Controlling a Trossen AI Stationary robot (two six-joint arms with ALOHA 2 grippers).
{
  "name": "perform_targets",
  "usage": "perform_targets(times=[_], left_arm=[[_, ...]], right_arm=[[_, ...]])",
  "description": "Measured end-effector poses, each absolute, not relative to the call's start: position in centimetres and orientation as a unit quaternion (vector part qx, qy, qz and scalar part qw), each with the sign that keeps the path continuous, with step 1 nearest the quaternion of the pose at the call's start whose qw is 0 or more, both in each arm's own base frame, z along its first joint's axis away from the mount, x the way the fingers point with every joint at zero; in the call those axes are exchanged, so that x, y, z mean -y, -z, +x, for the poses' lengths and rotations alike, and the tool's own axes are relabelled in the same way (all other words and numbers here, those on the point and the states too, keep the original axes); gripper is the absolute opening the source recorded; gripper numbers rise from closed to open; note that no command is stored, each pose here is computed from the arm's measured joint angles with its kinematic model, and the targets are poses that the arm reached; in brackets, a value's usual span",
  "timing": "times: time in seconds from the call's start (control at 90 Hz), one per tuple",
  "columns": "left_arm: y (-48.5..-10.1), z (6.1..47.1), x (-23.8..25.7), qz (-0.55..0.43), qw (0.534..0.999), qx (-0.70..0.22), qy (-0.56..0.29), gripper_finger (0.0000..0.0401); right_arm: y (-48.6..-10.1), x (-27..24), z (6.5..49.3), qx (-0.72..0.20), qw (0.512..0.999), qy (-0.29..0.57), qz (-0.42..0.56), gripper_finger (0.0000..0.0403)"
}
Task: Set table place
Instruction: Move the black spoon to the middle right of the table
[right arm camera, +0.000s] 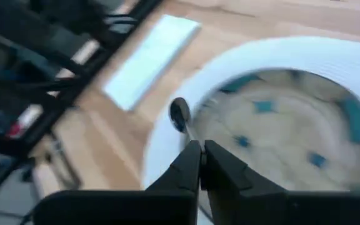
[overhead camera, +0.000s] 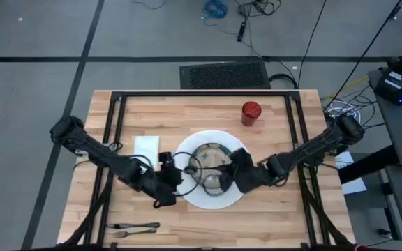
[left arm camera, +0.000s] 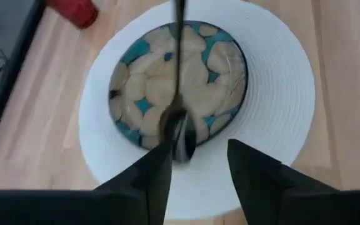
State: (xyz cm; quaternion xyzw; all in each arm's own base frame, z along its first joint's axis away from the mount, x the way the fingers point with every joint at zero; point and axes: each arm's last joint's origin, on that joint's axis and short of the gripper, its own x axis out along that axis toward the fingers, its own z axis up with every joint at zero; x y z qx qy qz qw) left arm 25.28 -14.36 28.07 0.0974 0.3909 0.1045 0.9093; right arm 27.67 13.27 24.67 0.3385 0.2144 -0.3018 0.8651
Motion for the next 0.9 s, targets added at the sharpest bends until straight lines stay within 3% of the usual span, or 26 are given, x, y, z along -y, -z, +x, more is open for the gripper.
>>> perform_targets(times=[0.144, 0.333, 0.711, 0.9], left_arm=[[-28.8, 22.6, 15.1, 0.110, 0.926, -0.336, -0.132, 0.0141], [-29.3, 20.9, 15.8, 0.126, 0.938, -0.266, -0.183, 0.0141], [-28.7, 21.5, 15.8, 0.116, 0.939, -0.197, -0.257, 0.0141], [-28.6, 22.2, 15.2, 0.115, 0.933, -0.188, -0.285, 0.0141]], right_arm=[[-24.5, -15.0, 23.7, -0.143, 0.851, 0.373, 0.339, 0.0000], [-24.3, -16.3, 18.9, -0.074, 0.845, 0.396, 0.350, 0.0000], [-25.8, -13.3, 15.7, -0.165, 0.836, 0.473, 0.225, 0.0000], [-27.6, -10.4, 15.2, -0.273, 0.814, 0.477, 0.186, 0.0000]])
